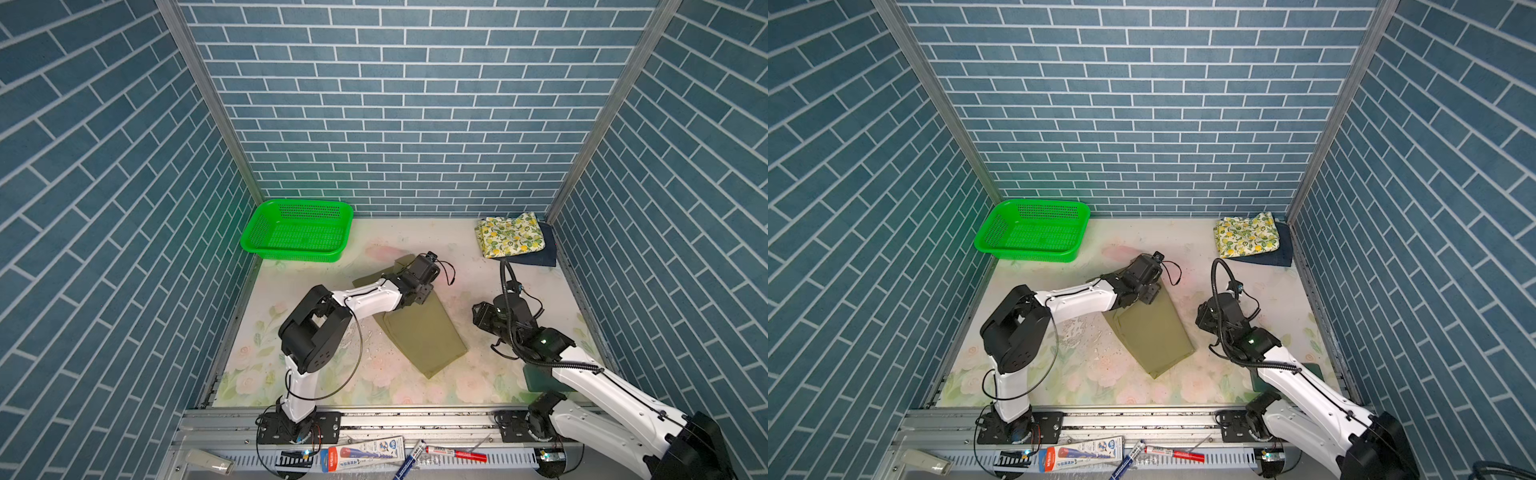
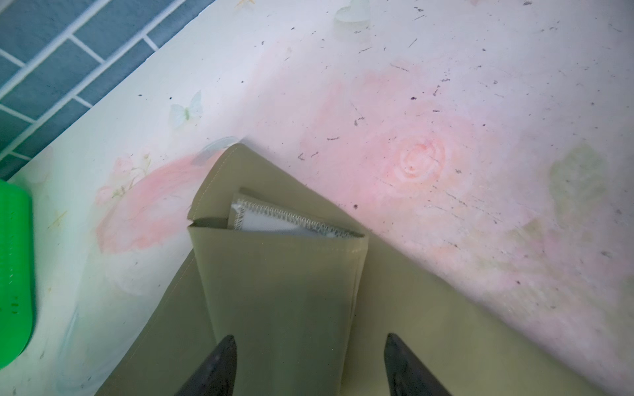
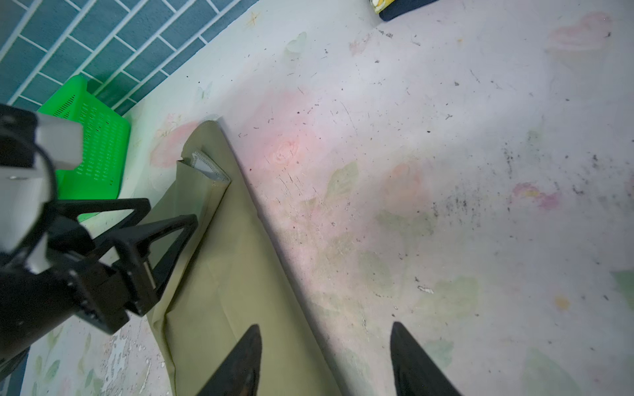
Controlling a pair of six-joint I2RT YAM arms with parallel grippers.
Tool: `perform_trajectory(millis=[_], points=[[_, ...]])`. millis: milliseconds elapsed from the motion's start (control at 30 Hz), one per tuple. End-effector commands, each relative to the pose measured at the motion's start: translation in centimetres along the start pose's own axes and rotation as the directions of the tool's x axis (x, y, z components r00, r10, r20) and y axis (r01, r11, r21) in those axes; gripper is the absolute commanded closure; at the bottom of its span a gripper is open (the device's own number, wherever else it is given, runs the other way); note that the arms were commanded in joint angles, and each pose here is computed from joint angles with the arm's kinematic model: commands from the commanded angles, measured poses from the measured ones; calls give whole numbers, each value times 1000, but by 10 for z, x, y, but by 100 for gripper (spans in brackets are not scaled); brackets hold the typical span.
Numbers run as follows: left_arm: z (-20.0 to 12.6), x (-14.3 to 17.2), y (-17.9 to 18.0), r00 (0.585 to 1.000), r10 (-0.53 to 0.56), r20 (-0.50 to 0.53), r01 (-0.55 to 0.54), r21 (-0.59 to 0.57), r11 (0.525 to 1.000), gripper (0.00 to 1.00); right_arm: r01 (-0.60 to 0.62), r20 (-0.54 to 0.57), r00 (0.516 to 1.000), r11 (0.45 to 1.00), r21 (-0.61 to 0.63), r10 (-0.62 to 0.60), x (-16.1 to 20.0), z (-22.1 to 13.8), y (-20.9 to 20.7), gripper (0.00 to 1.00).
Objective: Fold and stack skirts
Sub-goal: Smooth out the skirt at the center of the table.
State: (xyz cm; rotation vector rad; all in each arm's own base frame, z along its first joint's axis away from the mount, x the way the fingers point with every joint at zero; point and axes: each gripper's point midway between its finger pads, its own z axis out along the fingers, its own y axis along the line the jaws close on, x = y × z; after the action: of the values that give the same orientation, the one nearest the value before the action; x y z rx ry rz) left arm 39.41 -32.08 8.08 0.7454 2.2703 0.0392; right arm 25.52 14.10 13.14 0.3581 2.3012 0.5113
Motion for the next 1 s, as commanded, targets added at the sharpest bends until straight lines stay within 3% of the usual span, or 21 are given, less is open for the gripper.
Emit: perform_trajectory(millis=[0,100,267,300,400,533,733,867,967], points=[[12,10,-10,997,47,-59,-46,11,999,33,-29,11,1000,999,31,29,2,-2,-11,41],[23,10,-11,996,47,-71,-48,-8,999,46,-26,15,1000,999,30,26,2,-3,-11,42],[28,-6,4,997,33,-65,-40,-101,994,98,-21,18,1000,999,28,20,1,-2,-11,43],[27,-10,9,998,22,-61,-30,-119,992,100,-16,20,1000,999,34,15,1,-2,-12,43],[18,-16,29,998,-43,-44,37,-144,989,100,12,8,1000,999,38,-12,1,-1,-11,44],[4,-6,65,978,-207,-15,203,-131,970,100,56,-23,998,998,36,-55,4,6,-5,44],[-1,57,117,876,-483,-11,478,-121,870,100,129,-95,987,991,20,-126,17,21,10,44],[7,116,148,763,-643,-63,626,-178,760,80,213,-147,967,977,22,-208,30,26,22,41],[6,138,161,734,-676,-72,648,-227,727,53,250,-182,953,968,22,-242,40,30,29,40]])
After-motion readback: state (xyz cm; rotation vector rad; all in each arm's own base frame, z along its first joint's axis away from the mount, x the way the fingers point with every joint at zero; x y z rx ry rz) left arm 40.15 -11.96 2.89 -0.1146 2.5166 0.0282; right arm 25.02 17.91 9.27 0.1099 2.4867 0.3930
